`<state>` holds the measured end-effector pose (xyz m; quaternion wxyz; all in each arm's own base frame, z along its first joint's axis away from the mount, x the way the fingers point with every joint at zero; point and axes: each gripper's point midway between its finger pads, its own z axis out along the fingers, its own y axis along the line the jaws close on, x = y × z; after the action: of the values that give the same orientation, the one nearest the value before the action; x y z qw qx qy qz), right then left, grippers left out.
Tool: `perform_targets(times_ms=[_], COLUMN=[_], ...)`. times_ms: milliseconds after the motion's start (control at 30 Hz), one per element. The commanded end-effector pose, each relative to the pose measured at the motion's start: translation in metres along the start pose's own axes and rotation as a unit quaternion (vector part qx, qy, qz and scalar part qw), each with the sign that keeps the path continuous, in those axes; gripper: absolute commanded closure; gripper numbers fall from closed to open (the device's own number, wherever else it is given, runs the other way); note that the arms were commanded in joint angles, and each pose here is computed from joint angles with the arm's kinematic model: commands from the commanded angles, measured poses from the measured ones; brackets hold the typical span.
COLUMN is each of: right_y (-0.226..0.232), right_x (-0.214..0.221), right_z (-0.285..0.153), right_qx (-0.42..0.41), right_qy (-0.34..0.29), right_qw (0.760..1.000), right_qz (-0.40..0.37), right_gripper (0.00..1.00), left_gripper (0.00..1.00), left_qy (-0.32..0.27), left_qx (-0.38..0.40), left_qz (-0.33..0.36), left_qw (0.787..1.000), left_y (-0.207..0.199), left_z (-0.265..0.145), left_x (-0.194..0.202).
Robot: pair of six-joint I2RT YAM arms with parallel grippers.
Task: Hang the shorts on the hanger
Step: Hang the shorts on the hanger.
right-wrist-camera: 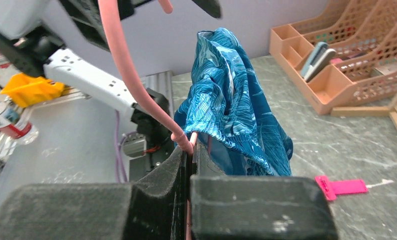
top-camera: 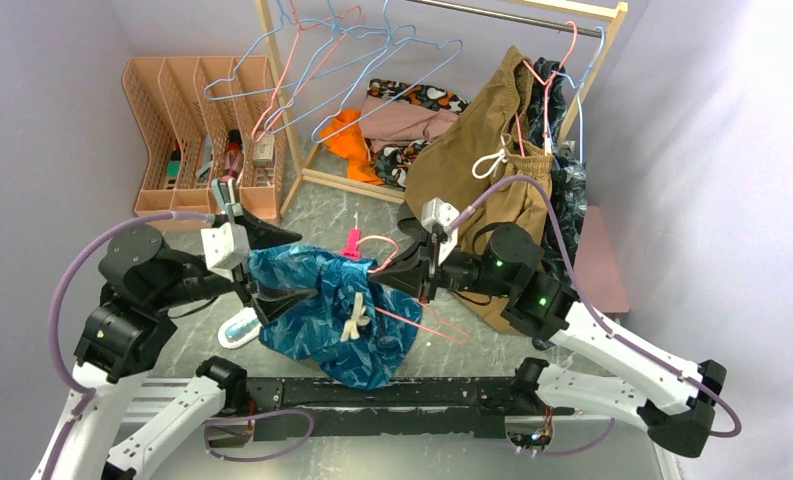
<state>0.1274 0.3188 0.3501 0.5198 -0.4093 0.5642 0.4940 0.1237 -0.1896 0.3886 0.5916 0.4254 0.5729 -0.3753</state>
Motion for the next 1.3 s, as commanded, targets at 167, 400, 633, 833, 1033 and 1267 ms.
perform_targets(times_ms=[167,400,633,833,1033,1267], right_y=[0.043,0.043,0.043,0.039,0.035,0.033], right_x=[0.000,0.007,0.006,0.007,0.006,0.005], right_z=[-0.023,-0.027,-0.024,-0.016,-0.008,-0.001], right_qx=[-0.097,-0.095,-0.099,-0.097,-0.094,-0.096], right_qy=[-0.003,0.016,0.032,0.041,0.041,0.042], right_qw=[0.995,0.995,0.995,0.994,0.995,0.994], right_qz=[-0.005,-0.005,-0.009,-0.008,-0.001,0.000], right_gripper=[1.00,1.00,1.00,1.00,1.00,1.00], left_gripper=[0.10,0.06,0.13,0.28,0.30,0.30], left_qy=[0.041,0.063,0.085,0.103,0.112,0.130], left_qx=[0.161,0.178,0.193,0.192,0.186,0.187], left_qz=[-0.088,-0.082,-0.094,-0.110,-0.114,-0.120], left_qw=[0.982,0.979,0.973,0.970,0.969,0.966], left_y=[-0.038,-0.042,-0.052,-0.052,-0.053,-0.054], left_z=[0.017,0.025,0.024,0.028,0.029,0.031], left_x=[0.030,0.036,0.053,0.064,0.073,0.088])
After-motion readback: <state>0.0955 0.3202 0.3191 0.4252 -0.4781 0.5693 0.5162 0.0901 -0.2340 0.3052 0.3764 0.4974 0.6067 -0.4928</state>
